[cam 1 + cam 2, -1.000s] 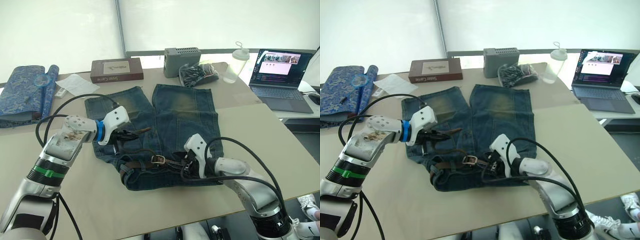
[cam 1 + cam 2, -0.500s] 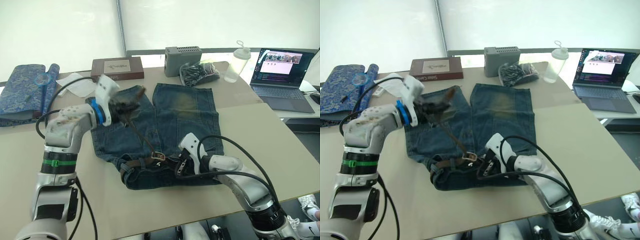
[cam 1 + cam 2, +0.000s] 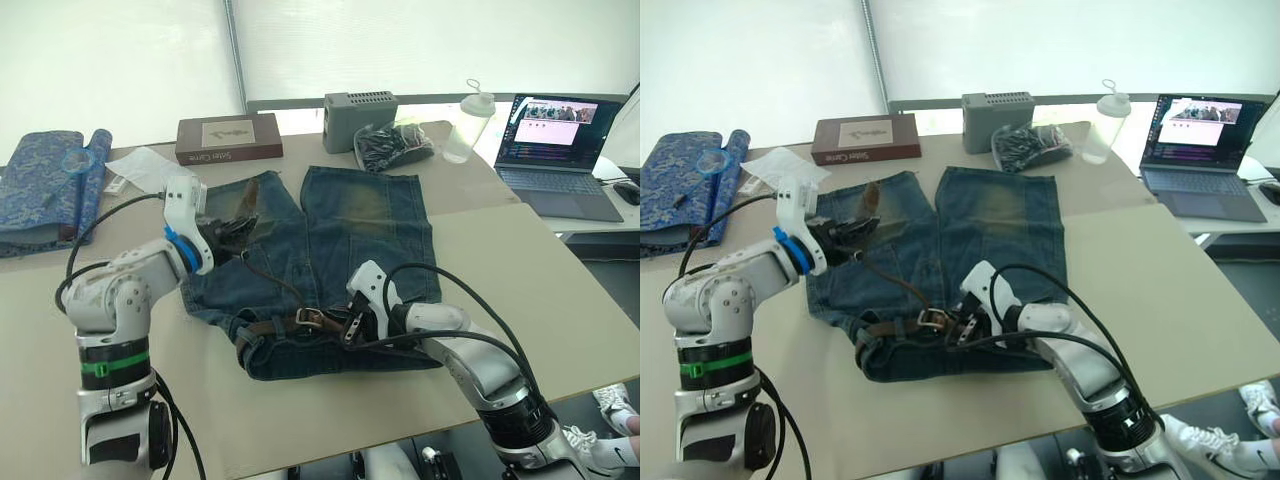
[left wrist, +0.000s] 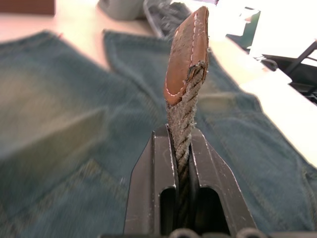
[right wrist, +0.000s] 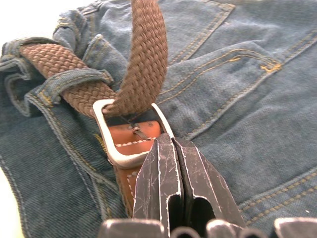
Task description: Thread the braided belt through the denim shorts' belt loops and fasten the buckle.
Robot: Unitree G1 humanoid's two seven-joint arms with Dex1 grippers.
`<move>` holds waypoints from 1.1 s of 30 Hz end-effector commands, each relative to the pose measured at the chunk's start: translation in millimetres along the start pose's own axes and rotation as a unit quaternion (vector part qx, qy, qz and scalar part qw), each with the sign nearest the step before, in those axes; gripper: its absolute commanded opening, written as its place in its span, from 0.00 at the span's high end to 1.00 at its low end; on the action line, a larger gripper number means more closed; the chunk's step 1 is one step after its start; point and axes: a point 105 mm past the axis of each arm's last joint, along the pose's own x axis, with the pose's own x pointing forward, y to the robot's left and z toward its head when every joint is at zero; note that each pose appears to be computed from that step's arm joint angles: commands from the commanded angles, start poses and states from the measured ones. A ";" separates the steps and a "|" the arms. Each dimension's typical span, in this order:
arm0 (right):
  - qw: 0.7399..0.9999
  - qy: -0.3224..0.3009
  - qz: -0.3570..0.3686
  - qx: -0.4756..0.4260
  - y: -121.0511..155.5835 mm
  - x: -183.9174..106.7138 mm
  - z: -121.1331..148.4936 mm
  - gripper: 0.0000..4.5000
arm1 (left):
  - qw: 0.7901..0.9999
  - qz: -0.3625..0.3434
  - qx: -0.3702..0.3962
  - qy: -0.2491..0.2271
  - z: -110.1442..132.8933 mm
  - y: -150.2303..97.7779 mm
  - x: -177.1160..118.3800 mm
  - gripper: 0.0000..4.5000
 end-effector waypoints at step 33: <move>0.998 -0.013 0.054 -0.024 11.3 -1.3 12.7 1.00 | 0.998 0.035 -0.039 -0.046 1.1 10.4 -21.9 1.00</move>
